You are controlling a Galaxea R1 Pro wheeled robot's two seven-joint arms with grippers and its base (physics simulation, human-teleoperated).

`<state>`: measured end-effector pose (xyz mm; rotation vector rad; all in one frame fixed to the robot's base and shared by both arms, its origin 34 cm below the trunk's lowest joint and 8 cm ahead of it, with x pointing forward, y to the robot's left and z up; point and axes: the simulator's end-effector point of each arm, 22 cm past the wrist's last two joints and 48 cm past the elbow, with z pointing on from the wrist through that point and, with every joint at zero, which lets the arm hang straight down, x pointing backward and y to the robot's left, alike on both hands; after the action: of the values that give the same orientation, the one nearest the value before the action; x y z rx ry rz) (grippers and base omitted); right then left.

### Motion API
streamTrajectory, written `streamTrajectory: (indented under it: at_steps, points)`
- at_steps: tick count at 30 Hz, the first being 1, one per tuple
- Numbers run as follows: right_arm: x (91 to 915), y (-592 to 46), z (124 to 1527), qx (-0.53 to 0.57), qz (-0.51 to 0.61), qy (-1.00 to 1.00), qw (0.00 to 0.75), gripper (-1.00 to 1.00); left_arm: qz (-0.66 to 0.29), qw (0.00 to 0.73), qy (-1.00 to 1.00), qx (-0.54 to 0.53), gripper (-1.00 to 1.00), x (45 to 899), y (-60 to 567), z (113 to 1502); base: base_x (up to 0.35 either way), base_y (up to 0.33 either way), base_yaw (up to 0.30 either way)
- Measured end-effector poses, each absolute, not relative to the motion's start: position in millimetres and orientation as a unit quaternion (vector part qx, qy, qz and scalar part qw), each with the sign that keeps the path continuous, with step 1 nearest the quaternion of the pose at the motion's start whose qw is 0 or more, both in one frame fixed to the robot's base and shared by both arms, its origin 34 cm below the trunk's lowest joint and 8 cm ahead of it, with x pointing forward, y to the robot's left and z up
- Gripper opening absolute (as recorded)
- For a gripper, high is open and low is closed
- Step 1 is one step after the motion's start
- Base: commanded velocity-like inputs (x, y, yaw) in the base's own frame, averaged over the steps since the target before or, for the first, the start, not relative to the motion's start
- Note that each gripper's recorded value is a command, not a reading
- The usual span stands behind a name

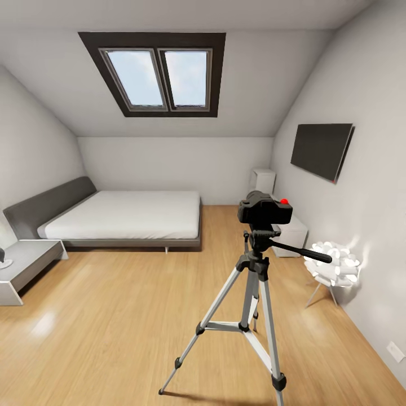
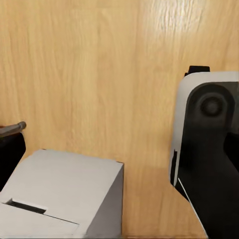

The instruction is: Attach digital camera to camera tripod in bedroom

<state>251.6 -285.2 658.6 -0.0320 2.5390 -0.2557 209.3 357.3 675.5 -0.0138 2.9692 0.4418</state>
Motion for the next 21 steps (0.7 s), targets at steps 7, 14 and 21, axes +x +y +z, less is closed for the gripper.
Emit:
streamTrajectory:
  at_steps: [7,14,21]
  points:
    - [236,-286,654,-0.014,-0.098,0.957,0.272,1.0,0.149,0.044,0.988,0.002,1.0,166,356,670,0.0,0.0,0.0]
    - [233,-285,653,-0.013,-0.098,0.958,0.268,1.0,0.175,0.085,0.981,0.001,1.0,201,369,663,0.0,0.0,0.0]
    - [232,-285,653,-0.012,-0.098,0.958,0.268,1.0,0.191,0.135,0.972,-0.009,1.0,249,355,659,0.0,0.0,0.0]
